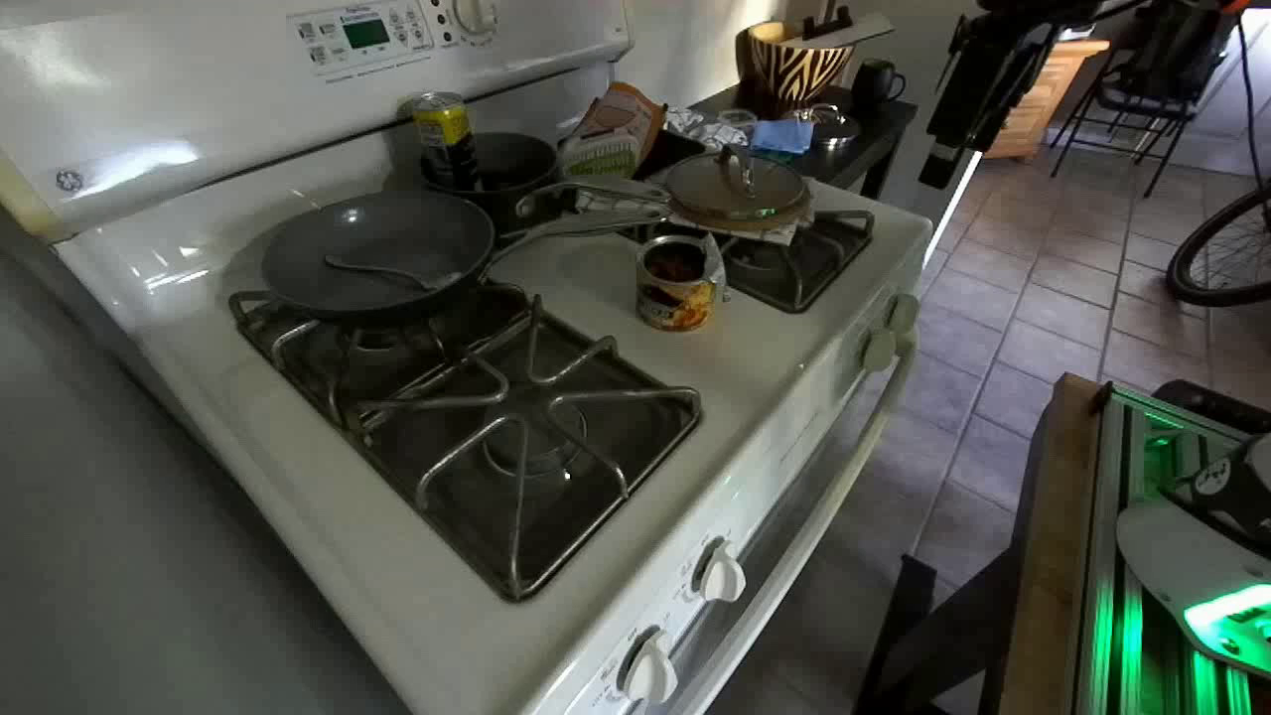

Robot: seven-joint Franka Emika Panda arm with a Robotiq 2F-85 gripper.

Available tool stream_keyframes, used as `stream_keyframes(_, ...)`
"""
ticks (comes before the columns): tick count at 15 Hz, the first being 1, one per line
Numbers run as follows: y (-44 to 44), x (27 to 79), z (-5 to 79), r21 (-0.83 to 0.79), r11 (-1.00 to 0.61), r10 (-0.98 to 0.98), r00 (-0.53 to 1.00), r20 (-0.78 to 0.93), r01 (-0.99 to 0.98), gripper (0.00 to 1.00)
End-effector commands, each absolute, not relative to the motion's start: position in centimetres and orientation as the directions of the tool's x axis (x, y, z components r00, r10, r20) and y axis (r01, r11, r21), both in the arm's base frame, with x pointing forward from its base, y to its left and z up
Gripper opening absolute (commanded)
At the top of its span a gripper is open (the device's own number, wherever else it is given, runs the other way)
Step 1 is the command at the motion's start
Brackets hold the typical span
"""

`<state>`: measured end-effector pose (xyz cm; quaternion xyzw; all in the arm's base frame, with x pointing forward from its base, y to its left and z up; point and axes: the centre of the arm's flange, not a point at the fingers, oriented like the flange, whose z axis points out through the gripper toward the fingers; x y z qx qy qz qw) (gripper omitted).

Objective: Put the spoon into the can

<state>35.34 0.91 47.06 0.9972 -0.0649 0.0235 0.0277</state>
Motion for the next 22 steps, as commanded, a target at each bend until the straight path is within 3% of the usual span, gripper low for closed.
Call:
stream_keyframes(1, 0.9, 35.3, 47.1, 0.052, -0.990, -0.128, 0.990, 0.050, -0.131, 1.00)
stream_keyframes(9, 1.3, 35.8, 47.2, 0.035, -0.992, -0.116, 0.991, 0.071, -0.119, 1.00)
stream_keyframes(18, 10.2, 48.3, 50.1, 0.002, -0.951, 0.286, 0.881, 0.377, 0.308, 1.00)
stream_keyframes(22, 12.7, 53.9, 53.8, -0.062, -0.925, 0.292, 0.807, 0.514, 0.374, 1.00)
